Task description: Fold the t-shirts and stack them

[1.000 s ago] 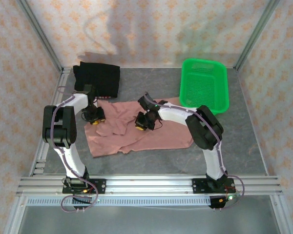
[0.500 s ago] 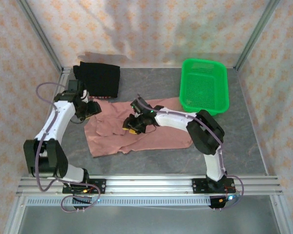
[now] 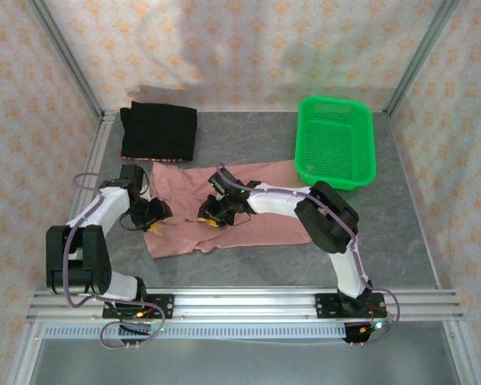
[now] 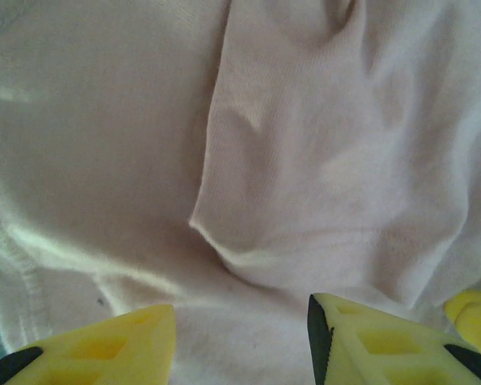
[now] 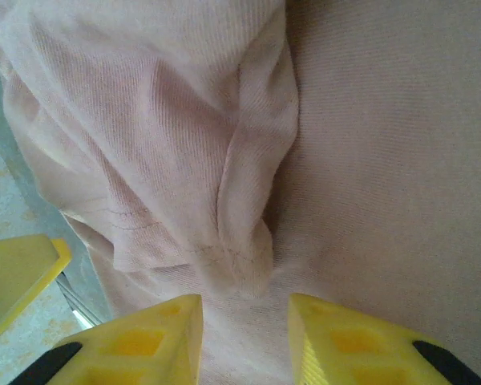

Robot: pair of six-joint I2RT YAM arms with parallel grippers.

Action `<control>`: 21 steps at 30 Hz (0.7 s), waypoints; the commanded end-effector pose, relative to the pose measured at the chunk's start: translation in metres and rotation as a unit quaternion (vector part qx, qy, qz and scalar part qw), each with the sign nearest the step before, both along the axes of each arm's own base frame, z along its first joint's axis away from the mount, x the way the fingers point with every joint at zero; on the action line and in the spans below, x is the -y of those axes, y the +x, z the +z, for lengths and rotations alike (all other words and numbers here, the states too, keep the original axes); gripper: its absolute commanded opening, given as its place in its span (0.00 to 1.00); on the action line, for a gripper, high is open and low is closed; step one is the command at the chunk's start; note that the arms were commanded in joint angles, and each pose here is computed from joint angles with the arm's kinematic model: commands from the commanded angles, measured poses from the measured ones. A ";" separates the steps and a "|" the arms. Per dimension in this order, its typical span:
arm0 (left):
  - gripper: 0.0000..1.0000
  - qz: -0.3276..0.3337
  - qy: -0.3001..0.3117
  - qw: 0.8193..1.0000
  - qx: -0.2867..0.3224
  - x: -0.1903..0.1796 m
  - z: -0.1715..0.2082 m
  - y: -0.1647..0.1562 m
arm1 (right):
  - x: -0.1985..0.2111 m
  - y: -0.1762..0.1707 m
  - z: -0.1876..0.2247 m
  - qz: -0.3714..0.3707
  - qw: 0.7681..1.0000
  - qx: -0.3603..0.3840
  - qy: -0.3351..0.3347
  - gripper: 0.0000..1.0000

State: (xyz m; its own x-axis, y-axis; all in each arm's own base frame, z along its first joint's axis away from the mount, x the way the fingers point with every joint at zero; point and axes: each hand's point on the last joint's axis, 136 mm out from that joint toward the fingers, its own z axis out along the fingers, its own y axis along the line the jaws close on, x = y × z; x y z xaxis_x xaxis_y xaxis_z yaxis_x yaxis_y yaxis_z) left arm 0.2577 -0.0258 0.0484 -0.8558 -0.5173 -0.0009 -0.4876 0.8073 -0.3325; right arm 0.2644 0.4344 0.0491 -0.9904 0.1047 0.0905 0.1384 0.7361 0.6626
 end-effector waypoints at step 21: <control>0.39 0.065 0.042 0.997 0.026 -0.023 -0.021 0.023 | -0.013 0.024 -0.011 -0.028 0.999 0.017 -0.001 0.12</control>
